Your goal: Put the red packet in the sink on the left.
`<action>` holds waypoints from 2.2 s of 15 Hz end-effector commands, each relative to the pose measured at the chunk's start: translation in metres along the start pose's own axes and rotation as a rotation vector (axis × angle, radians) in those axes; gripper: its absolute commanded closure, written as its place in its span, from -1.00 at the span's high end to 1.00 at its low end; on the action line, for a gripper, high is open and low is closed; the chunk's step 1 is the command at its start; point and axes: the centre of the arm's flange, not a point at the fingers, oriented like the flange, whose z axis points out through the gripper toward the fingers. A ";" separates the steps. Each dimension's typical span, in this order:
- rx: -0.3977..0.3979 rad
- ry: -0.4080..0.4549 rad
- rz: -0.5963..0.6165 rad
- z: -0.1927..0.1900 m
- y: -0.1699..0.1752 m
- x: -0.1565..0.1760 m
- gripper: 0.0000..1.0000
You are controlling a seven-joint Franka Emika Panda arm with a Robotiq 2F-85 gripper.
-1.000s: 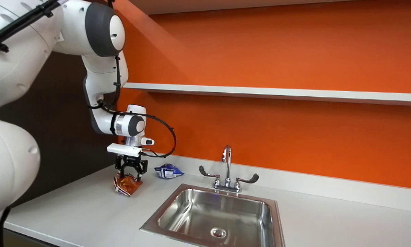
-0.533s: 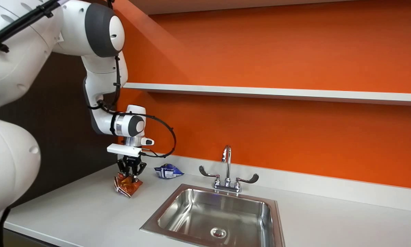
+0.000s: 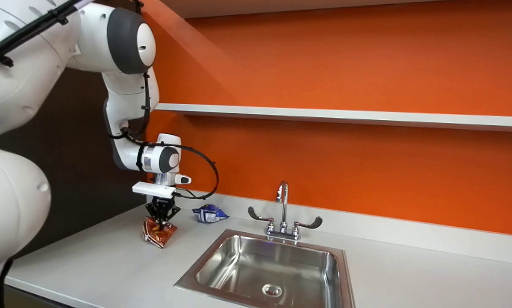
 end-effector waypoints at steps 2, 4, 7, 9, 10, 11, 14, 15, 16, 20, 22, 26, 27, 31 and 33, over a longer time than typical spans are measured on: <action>-0.027 0.004 0.011 -0.012 -0.002 -0.002 -0.99; -0.032 0.012 0.008 -0.028 -0.005 -0.004 -0.99; -0.045 0.028 0.010 -0.055 -0.009 -0.010 -0.99; -0.059 0.039 0.020 -0.073 -0.010 -0.014 -0.99; -0.070 0.041 0.029 -0.082 -0.008 -0.018 -0.99; -0.079 0.043 0.038 -0.090 -0.006 -0.021 -0.99; -0.114 0.050 0.083 -0.108 0.012 -0.033 -0.99; -0.124 0.052 0.101 -0.112 0.019 -0.038 -0.99; -0.131 0.054 0.123 -0.116 0.029 -0.043 -0.99; -0.154 0.051 0.218 -0.122 0.075 -0.064 -0.99; -0.160 0.050 0.270 -0.126 0.102 -0.075 -0.99; -0.174 0.052 0.382 -0.133 0.163 -0.099 -0.99; -0.181 0.055 0.408 -0.134 0.178 -0.104 -0.99; -0.199 0.064 0.512 -0.138 0.240 -0.120 -0.99; -0.209 0.069 0.553 -0.134 0.266 -0.124 -0.99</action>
